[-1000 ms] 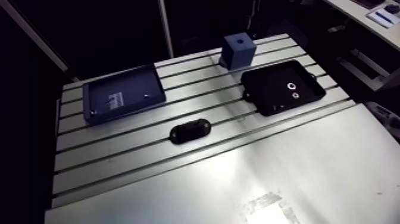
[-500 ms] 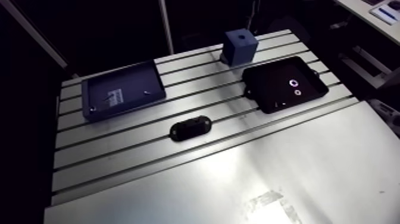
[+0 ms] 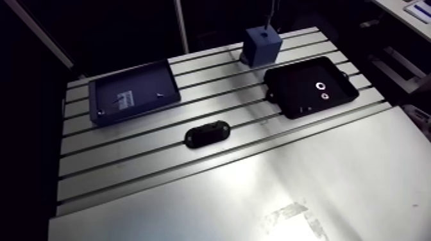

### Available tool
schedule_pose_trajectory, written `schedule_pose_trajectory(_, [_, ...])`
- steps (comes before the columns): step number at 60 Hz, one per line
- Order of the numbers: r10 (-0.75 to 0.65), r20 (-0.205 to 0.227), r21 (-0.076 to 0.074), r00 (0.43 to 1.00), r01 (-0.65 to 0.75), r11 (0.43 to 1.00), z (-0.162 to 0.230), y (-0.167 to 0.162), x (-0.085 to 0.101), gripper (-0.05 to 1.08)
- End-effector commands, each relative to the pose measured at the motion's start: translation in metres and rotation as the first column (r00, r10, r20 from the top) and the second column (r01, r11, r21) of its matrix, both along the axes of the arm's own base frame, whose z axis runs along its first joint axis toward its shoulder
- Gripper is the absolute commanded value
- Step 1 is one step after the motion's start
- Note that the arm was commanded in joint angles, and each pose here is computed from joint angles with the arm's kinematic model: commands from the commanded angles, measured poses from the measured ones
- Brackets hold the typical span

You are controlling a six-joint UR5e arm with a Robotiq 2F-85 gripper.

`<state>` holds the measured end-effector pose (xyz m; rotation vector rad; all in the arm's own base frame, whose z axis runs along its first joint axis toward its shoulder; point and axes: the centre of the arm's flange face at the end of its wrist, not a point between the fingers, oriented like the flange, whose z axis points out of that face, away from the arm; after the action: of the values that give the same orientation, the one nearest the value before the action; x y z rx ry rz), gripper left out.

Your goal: Pick up the M10 bolt and insert it into the hex recess until seated.

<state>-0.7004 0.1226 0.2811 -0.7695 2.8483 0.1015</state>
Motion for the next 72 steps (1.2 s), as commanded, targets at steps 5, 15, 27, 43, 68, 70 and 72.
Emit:
schedule_pose_trajectory(5, [0.003, 0.01, 0.0, 1.0, -0.003, 1.0, -0.008, -0.001, -0.003, 0.94])
schedule_pose_trajectory(15, [0.002, 0.015, 0.0, 1.0, -0.002, 1.0, -0.012, 0.0, -0.004, 0.95])
schedule_pose_trajectory(27, [0.003, 0.015, -0.001, 1.0, -0.003, 1.0, -0.014, 0.001, -0.007, 0.95])
schedule_pose_trajectory(43, [0.004, 0.019, 0.0, 1.0, -0.004, 1.0, -0.016, 0.001, -0.006, 0.94])
schedule_pose_trajectory(68, [0.004, 0.024, -0.002, 1.0, -0.004, 1.0, -0.02, 0.001, -0.007, 0.94])
schedule_pose_trajectory(70, [0.002, 0.024, -0.002, 1.0, -0.002, 1.0, -0.02, 0.001, -0.007, 0.95])
schedule_pose_trajectory(72, [0.002, 0.024, -0.002, 1.0, -0.002, 1.0, -0.021, 0.001, -0.007, 0.94])
